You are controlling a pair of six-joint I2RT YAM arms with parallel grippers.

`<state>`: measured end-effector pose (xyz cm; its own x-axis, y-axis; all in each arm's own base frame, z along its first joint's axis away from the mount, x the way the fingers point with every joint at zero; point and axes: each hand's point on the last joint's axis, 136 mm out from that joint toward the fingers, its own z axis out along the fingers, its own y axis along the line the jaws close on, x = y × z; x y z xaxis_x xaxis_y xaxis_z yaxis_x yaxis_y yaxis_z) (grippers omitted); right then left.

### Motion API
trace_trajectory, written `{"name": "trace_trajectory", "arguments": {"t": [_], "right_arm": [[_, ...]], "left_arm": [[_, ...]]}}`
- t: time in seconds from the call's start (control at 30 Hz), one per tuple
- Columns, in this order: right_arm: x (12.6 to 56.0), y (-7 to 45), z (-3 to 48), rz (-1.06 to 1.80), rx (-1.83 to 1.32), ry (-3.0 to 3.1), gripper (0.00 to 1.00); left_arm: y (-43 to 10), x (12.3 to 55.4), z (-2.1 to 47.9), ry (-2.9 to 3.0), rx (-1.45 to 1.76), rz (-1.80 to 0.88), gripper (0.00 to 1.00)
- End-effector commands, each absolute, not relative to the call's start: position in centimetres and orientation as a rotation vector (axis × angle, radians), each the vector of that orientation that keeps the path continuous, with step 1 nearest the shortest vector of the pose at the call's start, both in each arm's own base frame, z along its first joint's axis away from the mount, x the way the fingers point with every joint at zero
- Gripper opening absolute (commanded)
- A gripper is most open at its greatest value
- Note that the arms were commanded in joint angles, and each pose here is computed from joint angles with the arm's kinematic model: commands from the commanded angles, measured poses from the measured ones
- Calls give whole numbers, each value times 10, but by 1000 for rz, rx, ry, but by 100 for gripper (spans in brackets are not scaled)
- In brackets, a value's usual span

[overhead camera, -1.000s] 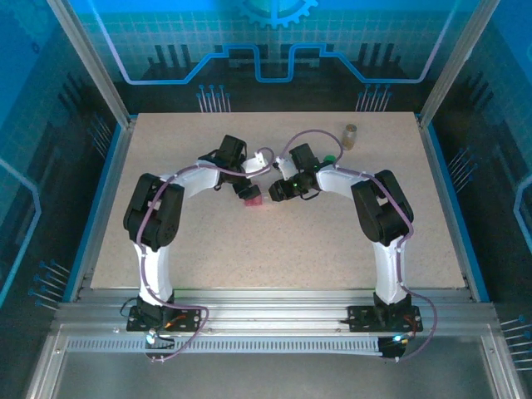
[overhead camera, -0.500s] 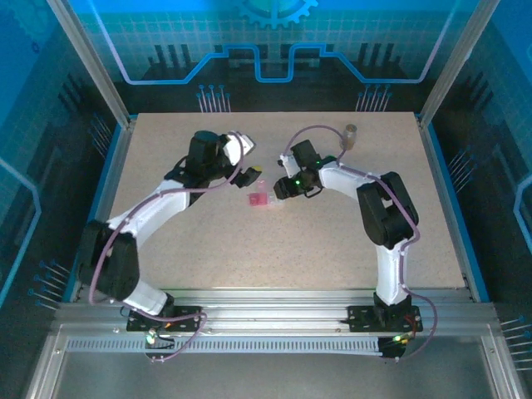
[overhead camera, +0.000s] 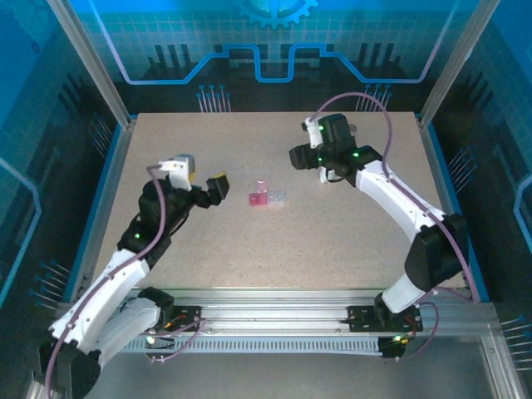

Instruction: Sort the pills into containers

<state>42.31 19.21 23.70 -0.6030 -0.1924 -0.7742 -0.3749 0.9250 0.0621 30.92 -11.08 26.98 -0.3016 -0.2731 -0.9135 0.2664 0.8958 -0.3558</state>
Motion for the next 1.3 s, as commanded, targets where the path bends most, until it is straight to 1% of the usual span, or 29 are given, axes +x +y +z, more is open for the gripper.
{"name": "trace_trajectory", "arguments": {"t": [0.0,0.1,0.33,0.6,0.87,0.97,1.17,1.27], "right_arm": [[433,134,202,34,-329,2352,74],[444,115,187,-4,-291,2423,75],[462,97,149,-151,-270,2528,78],[477,101,127,-157,-260,2570,80],[481,110,96,-125,-289,2695,80],[480,106,85,-132,-281,2726,79],[478,105,73,-124,-296,2767,72],[478,109,74,-92,-319,2760,65]], "left_arm": [[-95,300,247,1844,-217,-585,99],[-91,292,234,1859,-246,-597,99],[-93,287,198,1928,-273,-612,99],[-95,287,189,1938,-268,-614,99],[-96,286,184,1939,-263,-627,99],[-98,284,183,1944,-257,-636,99],[-98,284,183,1942,-260,-645,99],[-98,285,181,1945,-263,-640,99]]}}
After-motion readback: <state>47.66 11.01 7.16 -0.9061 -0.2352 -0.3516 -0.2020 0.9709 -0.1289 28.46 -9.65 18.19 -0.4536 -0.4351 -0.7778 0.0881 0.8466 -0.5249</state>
